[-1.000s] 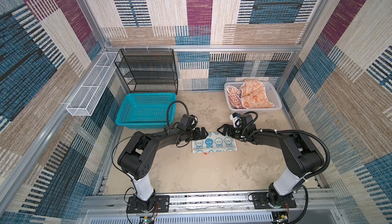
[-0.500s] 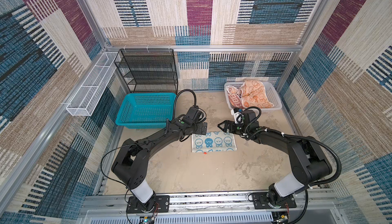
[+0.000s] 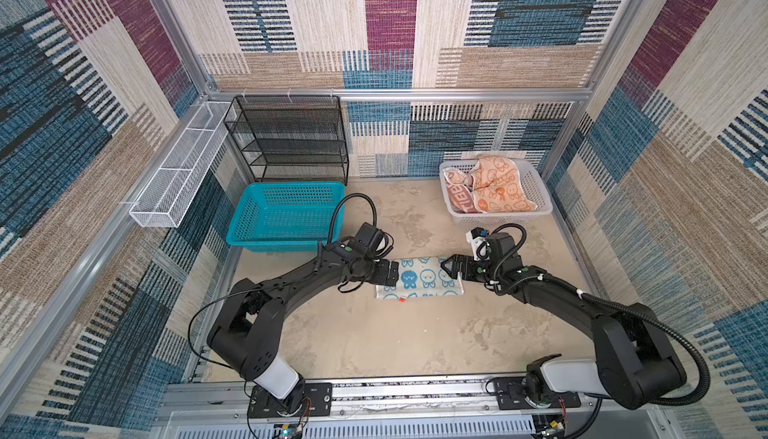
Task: Fold and stack the towels
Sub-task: 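Lower both grippers and pinch the ends of the folded blue-print towel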
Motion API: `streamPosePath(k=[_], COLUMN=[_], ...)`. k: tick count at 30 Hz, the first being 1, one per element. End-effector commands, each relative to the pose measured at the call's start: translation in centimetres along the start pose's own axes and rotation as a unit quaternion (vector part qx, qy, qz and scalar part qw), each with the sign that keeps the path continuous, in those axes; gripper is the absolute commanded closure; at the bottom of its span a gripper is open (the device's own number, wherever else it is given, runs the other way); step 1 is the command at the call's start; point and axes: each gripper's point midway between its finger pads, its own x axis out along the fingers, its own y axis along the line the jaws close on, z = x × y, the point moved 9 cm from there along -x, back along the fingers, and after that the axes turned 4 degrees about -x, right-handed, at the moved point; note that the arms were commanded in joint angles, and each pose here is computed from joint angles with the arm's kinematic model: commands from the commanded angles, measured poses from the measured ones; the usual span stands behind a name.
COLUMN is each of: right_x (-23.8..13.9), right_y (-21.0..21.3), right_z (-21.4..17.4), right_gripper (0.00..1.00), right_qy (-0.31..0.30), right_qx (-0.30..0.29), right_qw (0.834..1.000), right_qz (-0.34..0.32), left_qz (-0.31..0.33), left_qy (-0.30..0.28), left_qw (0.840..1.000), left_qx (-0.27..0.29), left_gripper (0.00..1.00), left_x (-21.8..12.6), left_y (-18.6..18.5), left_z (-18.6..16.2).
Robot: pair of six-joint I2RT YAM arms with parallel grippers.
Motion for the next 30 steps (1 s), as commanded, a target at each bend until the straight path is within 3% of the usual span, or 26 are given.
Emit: streamPosePath(k=[1,13,19,24,30], right_x=[0.5,2.2,2.3,2.6,2.9], right_y=[-0.5,-1.1,-0.8,-0.1,0.2], right_z=[-0.6,-1.8,-2.4,-2.7,-2.8], right_gripper=[0.01,0.01,0.01,0.01,0.01], right_qy=[0.008,0.026,0.029,0.030,0.032], right_qx=[0.001,0.018,0.026,0.025,0.023], right_qw=[1.000,0.999,0.999,0.998,0.998], right_qz=[-0.007,0.016,0.031,0.044,0.048], left_qz=[-0.031,-0.018,0.024,0.080,0.088], left_qy=[0.028,0.090,0.103,0.116,0.113], left_qw=[0.999,0.995,0.994,0.990,0.990], left_qx=[-0.021,-0.037,-0.027,-0.013,-0.012], left_gripper=[0.00,0.01,0.20,0.28,0.41], left_x=[0.3,3.9,4.3,4.9,5.7], left_y=[-0.1,0.5,1.2,2.2,2.3], left_z=[-1.0,-0.5,-0.7,-1.1,-0.6])
